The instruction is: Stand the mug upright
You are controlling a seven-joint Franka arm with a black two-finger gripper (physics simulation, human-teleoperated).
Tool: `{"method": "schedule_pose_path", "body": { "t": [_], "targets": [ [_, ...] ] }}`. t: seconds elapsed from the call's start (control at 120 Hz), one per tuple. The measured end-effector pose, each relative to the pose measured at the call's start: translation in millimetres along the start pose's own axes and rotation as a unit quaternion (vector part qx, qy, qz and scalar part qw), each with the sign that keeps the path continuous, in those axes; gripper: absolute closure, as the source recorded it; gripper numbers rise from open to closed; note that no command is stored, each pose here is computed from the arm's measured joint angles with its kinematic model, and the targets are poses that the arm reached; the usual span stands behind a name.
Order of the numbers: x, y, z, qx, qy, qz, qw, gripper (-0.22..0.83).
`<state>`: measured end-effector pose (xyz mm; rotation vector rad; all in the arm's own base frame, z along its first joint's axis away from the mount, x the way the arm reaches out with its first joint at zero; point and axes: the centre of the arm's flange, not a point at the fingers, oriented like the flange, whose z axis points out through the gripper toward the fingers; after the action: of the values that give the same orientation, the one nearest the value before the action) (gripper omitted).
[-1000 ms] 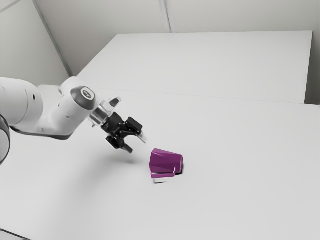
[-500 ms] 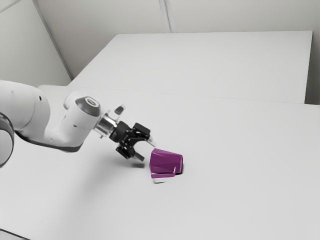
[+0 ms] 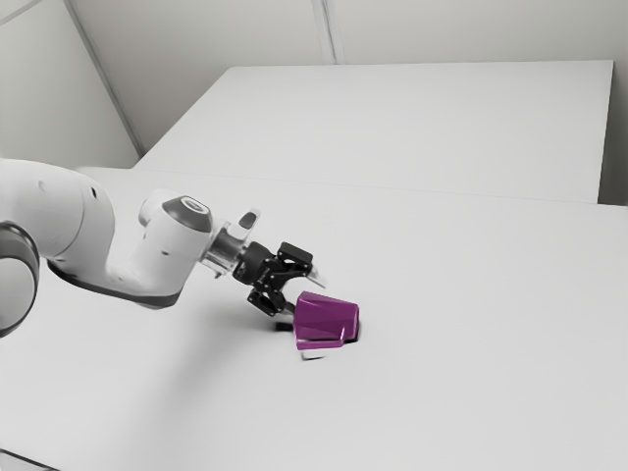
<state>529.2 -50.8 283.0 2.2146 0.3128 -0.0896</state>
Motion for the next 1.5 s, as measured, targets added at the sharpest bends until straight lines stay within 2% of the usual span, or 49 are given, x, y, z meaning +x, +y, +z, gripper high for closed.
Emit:
{"method": "schedule_pose_path", "body": {
  "t": [0.158,0.267,0.425,0.558,0.933,1.133,1.358,1.5],
  "targets": [
    [-0.6,2.4,4.8,-0.001,0.001,0.002,1.000,0.10],
    [-1.2,4.3,8.3,0.001,0.001,0.005,1.000,0.25],
    [-0.9,4.6,8.7,0.002,0.004,0.007,1.000,0.55],
    [-0.5,5.6,8.4,0.001,0.006,0.007,1.000,0.65],
    [-3.4,22.6,3.5,-0.011,0.014,0.022,1.000,0.75],
    [-7.9,41.0,-13.0,-0.003,0.019,0.052,0.998,0.77],
    [-8.9,50.1,-46.5,0.093,0.027,0.098,0.990,0.78],
    [-17.5,71.6,-45.8,0.181,0.014,0.142,0.973,0.78]
  ]
}}
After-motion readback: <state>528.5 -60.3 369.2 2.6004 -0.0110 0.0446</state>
